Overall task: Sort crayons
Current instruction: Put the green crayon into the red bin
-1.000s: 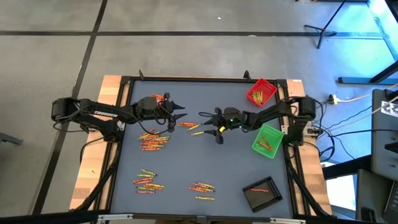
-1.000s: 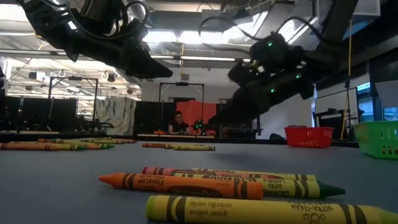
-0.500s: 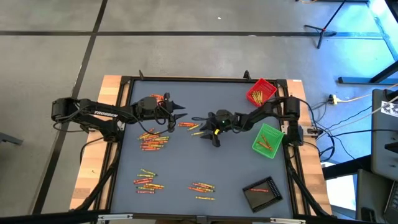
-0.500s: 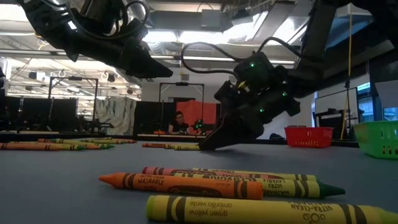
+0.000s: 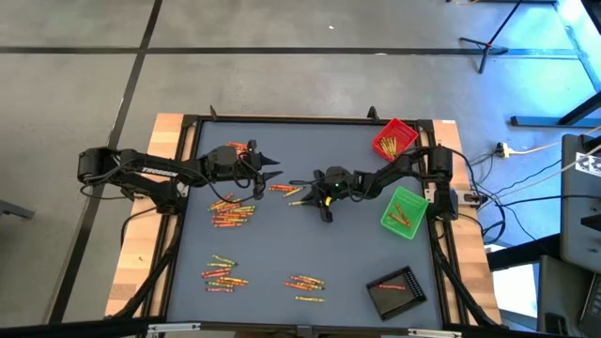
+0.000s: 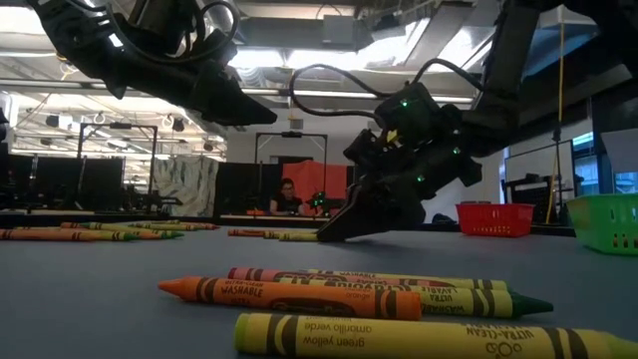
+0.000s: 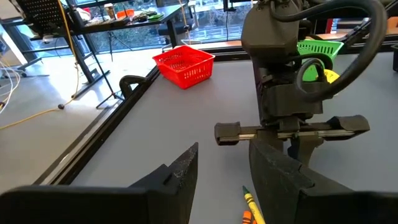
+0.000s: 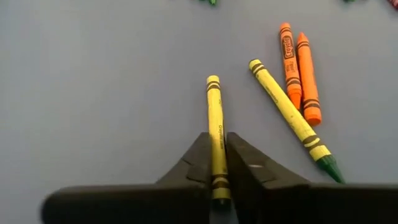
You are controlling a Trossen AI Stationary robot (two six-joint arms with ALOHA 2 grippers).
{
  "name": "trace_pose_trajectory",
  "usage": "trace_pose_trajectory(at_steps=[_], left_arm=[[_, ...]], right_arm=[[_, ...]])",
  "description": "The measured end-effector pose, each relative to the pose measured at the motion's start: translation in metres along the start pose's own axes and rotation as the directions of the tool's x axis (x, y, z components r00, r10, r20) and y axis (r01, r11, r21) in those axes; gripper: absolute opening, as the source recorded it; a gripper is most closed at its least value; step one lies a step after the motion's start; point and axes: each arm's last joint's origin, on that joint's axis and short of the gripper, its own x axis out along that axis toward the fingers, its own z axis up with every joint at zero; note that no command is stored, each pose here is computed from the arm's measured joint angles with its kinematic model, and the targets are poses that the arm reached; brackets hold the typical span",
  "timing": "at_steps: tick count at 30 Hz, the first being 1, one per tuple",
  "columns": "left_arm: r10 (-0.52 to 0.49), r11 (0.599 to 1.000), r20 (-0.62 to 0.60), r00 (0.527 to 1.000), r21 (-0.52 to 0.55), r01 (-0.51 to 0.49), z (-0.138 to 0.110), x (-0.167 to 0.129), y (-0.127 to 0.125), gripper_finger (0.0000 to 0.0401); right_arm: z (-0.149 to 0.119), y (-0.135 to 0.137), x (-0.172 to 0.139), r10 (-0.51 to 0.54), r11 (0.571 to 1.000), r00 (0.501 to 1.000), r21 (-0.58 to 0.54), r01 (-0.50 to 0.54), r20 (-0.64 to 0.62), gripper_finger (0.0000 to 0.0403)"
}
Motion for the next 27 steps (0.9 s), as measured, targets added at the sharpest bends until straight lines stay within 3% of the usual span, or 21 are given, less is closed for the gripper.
trace_pose_trajectory(at_steps=[5, 10, 14, 21, 27], left_arm=[[0.000, 1.000, 0.000, 1.000, 0.000, 0.000, 0.000, 0.000, 0.000, 0.0127], [0.000, 1.000, 0.000, 1.000, 0.000, 0.000, 0.000, 0.000, 0.000, 0.0127], [0.000, 1.000, 0.000, 1.000, 0.000, 0.000, 0.000, 0.000, 0.000, 0.0127], [-0.001, 1.000, -0.001, 1.000, 0.000, 0.001, 0.000, 0.000, 0.000, 0.0127], [-0.004, 1.000, 0.000, 1.000, 0.000, 0.004, 0.000, 0.000, 0.000, 0.0127]], right_arm=[[0.000, 0.000, 0.000, 0.000, 1.000, 1.000, -0.017, 0.000, -0.001, 0.0012], [0.006, 0.004, -0.004, 0.003, 1.000, 1.000, -0.013, -0.003, -0.010, 0.0039], [0.018, 0.012, -0.014, 0.002, 1.000, 0.999, -0.019, -0.003, -0.041, 0.0035], [0.043, 0.021, -0.045, -0.118, 0.993, 0.982, -0.027, 0.115, -0.150, 0.0023], [0.060, 0.021, -0.084, -0.254, 0.967, 0.936, -0.029, 0.255, -0.242, 0.0029]])
